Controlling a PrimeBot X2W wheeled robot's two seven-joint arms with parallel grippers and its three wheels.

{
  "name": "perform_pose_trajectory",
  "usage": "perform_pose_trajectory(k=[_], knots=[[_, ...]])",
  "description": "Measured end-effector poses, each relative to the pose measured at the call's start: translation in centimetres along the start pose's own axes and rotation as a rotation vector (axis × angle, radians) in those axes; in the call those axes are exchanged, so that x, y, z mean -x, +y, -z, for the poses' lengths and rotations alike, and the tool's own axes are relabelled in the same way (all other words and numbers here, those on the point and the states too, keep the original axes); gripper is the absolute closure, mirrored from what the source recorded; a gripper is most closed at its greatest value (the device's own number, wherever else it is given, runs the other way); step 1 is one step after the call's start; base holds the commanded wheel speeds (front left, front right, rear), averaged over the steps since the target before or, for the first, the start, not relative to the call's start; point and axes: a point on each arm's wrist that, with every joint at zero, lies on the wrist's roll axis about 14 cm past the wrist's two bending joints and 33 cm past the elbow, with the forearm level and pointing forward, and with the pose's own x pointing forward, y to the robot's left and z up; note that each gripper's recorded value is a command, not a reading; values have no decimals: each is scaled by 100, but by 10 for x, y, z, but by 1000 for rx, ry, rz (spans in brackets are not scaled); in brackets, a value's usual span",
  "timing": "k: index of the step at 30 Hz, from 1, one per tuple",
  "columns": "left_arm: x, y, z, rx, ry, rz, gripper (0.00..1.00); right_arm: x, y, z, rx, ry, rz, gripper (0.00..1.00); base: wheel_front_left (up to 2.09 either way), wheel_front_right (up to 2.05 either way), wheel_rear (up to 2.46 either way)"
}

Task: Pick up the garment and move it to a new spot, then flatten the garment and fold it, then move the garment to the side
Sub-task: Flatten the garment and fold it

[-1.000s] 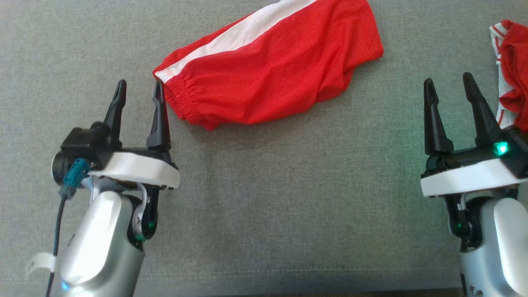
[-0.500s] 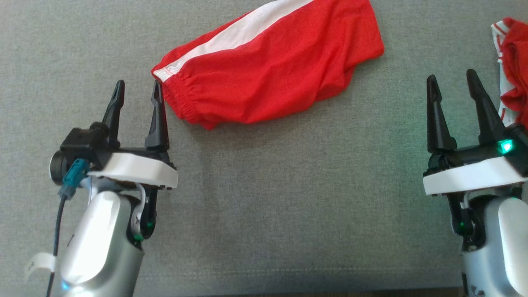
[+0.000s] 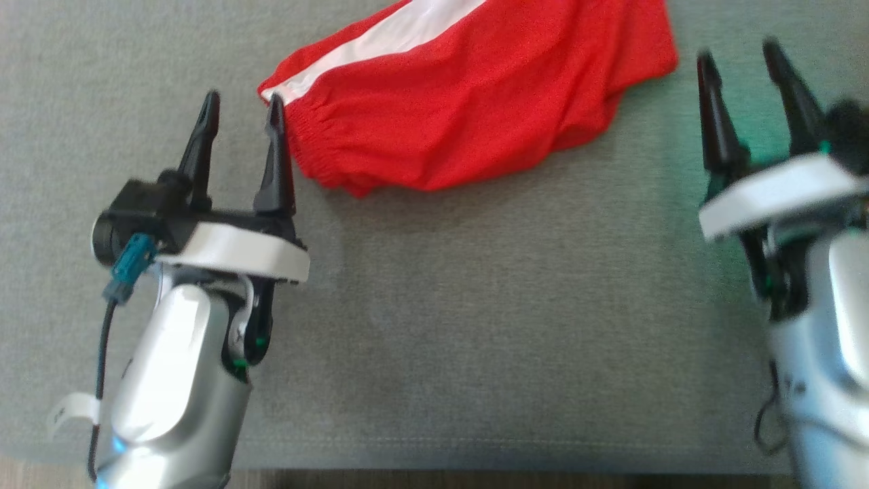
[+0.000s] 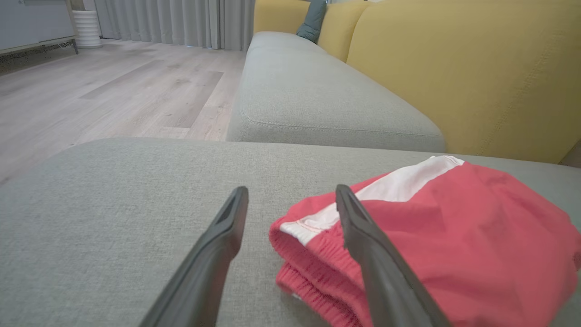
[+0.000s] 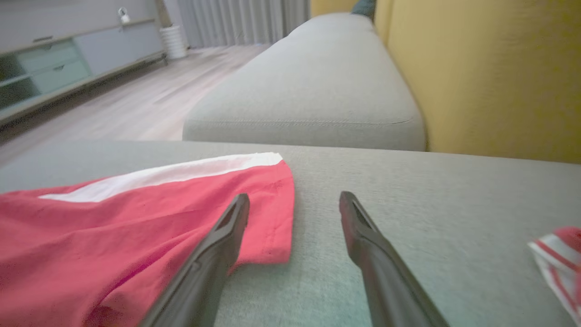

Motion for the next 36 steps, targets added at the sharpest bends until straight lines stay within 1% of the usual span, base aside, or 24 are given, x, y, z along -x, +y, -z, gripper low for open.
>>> perform_pose_trajectory(k=[3,5,8,10,18,19,20,21,22,27,30,33,36], knots=[[-5,4,0,-5,-5,-6,0,-27,7,11,20,74,-43,0,0,0,0],[-5,8,3,-1,2,-19,0,-39,13,27,29,159,-68,0,0,0,0],[-3,11,8,-3,16,-29,0,-47,17,54,41,291,-86,0,0,0,0],[-2,14,10,-6,21,-35,0,-49,19,65,45,347,-93,0,0,0,0],[-2,18,14,-2,26,-50,0,-63,31,66,22,451,-134,0,0,0,0],[-2,17,14,-2,27,-43,0,-64,31,67,14,465,-136,2,0,0,0],[-2,17,15,-3,28,-43,0,-65,32,66,7,472,-139,51,0,0,0],[-2,17,15,-4,29,-43,0,-66,32,66,3,476,-140,71,0,0,0],[-2,16,16,-6,32,-37,0,-67,33,66,-3,478,-142,100,0,0,0],[-2,17,16,-8,34,-41,0,-67,36,66,-19,479,-150,100,0,0,0],[-2,16,14,-13,28,-38,0,-65,35,64,-28,446,-145,100,0,0,0],[-2,13,9,-16,17,-27,0,-50,34,66,-76,403,-124,100,0,0,0],[-2,11,3,-18,1,-23,0,-27,36,72,-131,371,-101,100,0,0,0]])
